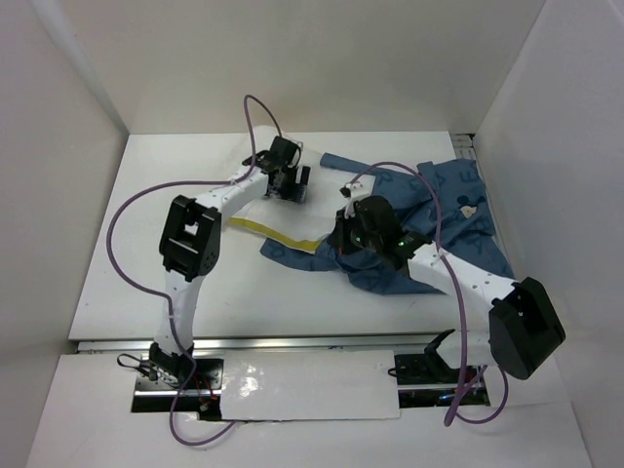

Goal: Put the pillow into the pillowcase

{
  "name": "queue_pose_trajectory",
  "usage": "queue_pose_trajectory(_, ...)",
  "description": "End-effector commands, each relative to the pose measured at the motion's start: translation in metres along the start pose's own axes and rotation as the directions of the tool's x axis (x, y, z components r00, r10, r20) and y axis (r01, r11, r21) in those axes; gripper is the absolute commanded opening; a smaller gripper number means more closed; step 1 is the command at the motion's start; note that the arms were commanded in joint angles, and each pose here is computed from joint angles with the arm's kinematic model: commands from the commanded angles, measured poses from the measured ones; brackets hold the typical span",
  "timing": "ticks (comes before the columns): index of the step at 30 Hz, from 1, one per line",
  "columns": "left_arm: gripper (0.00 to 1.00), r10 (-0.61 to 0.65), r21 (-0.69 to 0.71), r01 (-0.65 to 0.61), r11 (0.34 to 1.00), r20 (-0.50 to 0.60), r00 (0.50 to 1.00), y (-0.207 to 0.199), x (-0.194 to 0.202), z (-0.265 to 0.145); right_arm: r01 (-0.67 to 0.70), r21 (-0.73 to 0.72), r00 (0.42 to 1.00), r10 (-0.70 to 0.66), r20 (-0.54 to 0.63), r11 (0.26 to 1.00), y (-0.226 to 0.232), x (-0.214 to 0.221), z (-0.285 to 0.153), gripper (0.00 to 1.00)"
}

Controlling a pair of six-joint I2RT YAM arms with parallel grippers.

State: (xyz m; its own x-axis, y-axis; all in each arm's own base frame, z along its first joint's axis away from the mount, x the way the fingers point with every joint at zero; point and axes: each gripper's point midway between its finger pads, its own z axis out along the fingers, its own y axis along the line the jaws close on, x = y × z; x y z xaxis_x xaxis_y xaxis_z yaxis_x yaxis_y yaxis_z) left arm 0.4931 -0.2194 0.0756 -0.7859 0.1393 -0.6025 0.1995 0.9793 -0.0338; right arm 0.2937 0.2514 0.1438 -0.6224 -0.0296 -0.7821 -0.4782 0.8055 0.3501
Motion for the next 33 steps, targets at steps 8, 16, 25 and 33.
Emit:
queue_pose_trajectory(8, 0.0, -0.047, 0.222, 0.068, 0.973, -0.098, 0.994, -0.022, 0.047, 0.017, 0.061, 0.003, 0.997, -0.061, 0.045, 0.998, 0.002, -0.035, 0.005, 0.0)
queue_pose_trajectory(16, 0.0, -0.389, 0.276, 0.346, 0.897, 0.119, 0.914, -0.006, -0.02, -0.117, 0.117, -0.203, 0.993, -0.115, 0.024, 0.972, 0.047, -0.062, 0.031, 0.0)
queue_pose_trajectory(25, 0.0, -0.542, 0.37, 0.465, 0.804, 0.136, 0.829, -0.015, -0.015, -0.161, 0.234, -0.575, 0.949, -0.314, -0.042, 0.784, 0.127, -0.038, 0.018, 0.0)
queue_pose_trajectory(33, 0.0, -0.609, 0.434, 0.517, 0.738, 0.1, 0.787, -0.027, -0.002, -0.155, 0.207, -0.603, 0.915, -0.37, -0.159, 0.771, 0.122, 0.027, 0.005, 0.06)
